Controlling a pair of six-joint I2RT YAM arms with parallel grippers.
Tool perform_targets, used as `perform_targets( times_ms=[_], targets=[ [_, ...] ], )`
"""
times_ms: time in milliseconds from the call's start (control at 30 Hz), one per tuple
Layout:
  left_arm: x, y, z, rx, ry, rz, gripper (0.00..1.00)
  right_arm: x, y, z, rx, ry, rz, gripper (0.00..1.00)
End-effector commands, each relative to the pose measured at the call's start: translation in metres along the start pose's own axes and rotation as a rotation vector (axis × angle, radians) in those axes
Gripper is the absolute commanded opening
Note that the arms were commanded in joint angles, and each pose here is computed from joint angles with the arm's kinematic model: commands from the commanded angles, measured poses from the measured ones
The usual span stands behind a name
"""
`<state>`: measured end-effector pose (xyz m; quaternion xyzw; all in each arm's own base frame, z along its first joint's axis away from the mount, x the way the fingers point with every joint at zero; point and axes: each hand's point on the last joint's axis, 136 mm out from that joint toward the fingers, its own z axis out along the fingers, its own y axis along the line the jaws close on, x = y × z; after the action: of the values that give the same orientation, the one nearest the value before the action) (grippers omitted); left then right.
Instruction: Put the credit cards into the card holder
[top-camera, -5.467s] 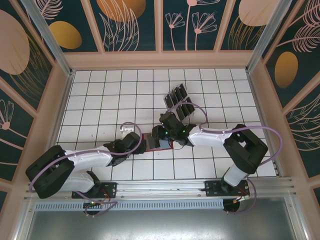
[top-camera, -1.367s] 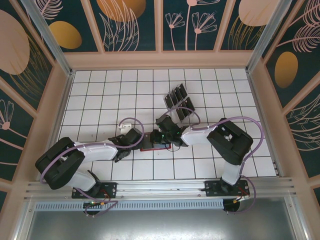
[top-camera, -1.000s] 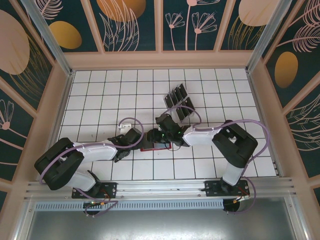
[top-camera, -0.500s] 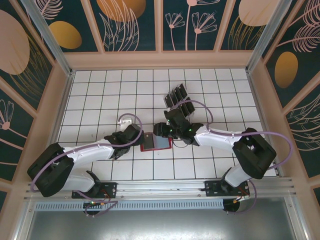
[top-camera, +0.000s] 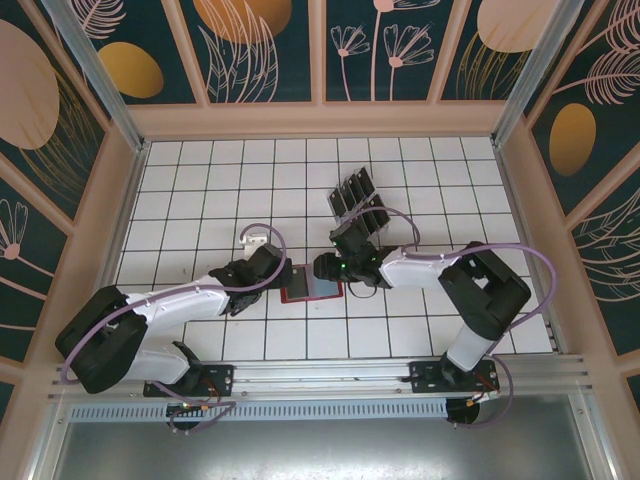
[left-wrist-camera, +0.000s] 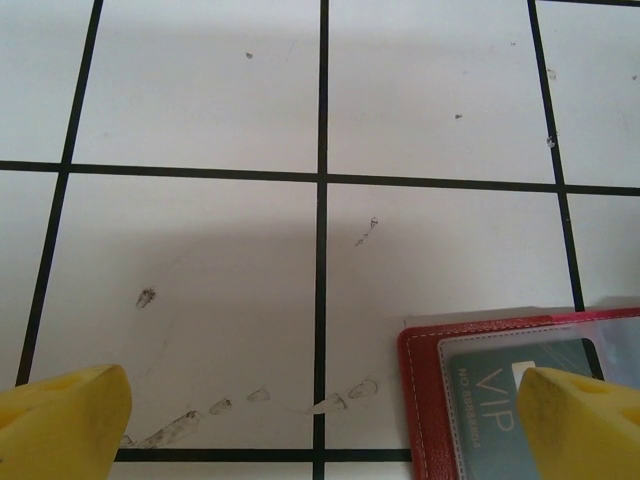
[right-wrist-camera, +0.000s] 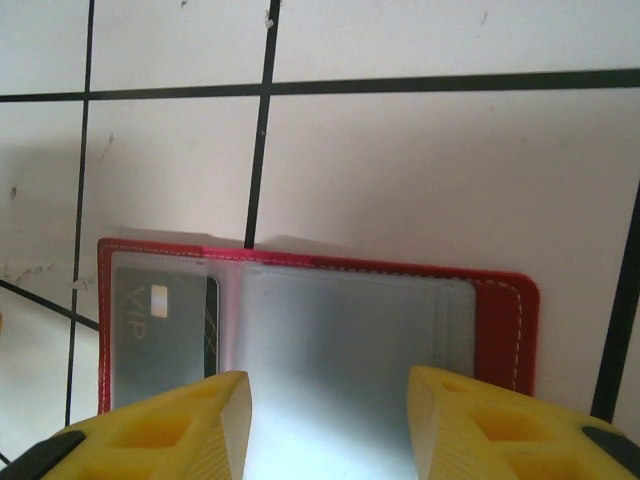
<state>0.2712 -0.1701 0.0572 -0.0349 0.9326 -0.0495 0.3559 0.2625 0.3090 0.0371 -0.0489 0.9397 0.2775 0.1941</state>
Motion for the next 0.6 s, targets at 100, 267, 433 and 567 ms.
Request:
perform_targets(
  times_ms=[100,267,433,567],
  targets=[
    [-0.005,-0.005,0.0,0.026,-0.012,0.004,0.98,0.004,0.004,0.009,-0.035,0.027,0.002,0.46],
    [-0.005,-0.007,-0.001,0.044,-0.02,0.0,0.98,0.01,0.012,0.016,-0.059,0.052,0.007,0.46],
    [-0.008,-0.01,-0.006,0.082,-0.041,-0.002,0.99,0.013,0.021,0.021,-0.073,0.066,0.011,0.46],
    [-0.007,-0.012,-0.011,0.123,-0.05,-0.001,0.99,0.013,0.027,0.022,-0.09,0.067,0.026,0.46]
  ],
)
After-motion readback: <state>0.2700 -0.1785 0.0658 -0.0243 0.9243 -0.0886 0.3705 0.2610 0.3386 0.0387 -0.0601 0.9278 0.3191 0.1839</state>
